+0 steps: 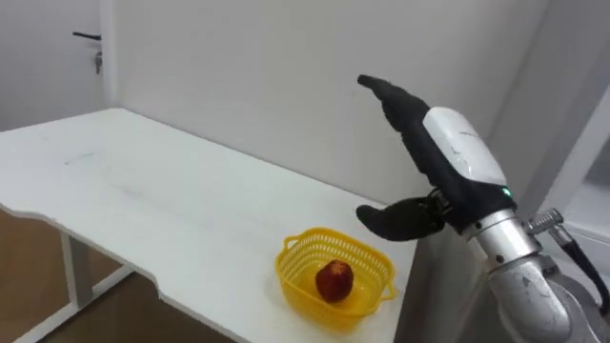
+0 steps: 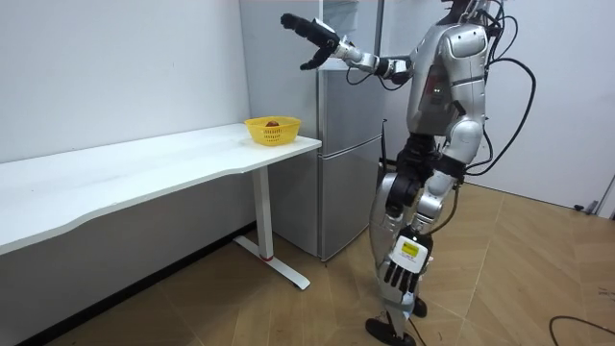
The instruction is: Retrieve from the upper fridge
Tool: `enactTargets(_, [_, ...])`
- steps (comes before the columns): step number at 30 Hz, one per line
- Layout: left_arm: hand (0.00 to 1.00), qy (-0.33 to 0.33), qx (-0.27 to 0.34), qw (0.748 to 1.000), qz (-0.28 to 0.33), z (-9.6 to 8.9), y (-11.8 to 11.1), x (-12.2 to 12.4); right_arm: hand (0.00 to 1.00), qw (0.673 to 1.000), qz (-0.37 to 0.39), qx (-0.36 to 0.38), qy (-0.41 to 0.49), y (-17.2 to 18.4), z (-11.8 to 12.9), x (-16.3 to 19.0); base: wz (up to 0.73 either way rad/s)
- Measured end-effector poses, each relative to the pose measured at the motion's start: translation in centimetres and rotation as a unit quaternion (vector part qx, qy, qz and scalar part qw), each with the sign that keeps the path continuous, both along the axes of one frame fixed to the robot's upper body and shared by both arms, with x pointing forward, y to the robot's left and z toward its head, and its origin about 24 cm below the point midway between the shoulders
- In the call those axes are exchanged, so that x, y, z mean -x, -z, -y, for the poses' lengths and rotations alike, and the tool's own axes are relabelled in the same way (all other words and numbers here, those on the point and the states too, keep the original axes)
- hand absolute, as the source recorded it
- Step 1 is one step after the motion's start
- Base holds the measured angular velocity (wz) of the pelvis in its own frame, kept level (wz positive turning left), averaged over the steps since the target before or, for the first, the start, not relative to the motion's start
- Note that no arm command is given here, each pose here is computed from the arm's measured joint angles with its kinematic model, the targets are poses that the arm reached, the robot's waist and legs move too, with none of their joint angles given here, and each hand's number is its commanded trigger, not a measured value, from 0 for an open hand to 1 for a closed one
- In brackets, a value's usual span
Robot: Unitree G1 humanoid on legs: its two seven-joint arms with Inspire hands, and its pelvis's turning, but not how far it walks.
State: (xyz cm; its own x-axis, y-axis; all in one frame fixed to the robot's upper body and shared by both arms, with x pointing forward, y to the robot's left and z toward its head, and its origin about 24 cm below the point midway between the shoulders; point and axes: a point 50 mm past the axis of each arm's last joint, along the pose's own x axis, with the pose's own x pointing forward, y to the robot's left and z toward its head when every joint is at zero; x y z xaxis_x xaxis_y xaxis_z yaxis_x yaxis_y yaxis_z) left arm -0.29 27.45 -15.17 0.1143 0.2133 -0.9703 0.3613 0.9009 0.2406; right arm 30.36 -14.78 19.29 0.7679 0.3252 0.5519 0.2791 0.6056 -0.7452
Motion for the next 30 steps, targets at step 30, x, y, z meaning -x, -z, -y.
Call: enactTargets(30, [0.0, -0.004, 0.025, 1.0, -0.009, 1.6, 0.8, 1.4, 0.0, 0.962, 0.218, -0.146, 0.074, -3.9, 6.0, 6.3, -0.11])
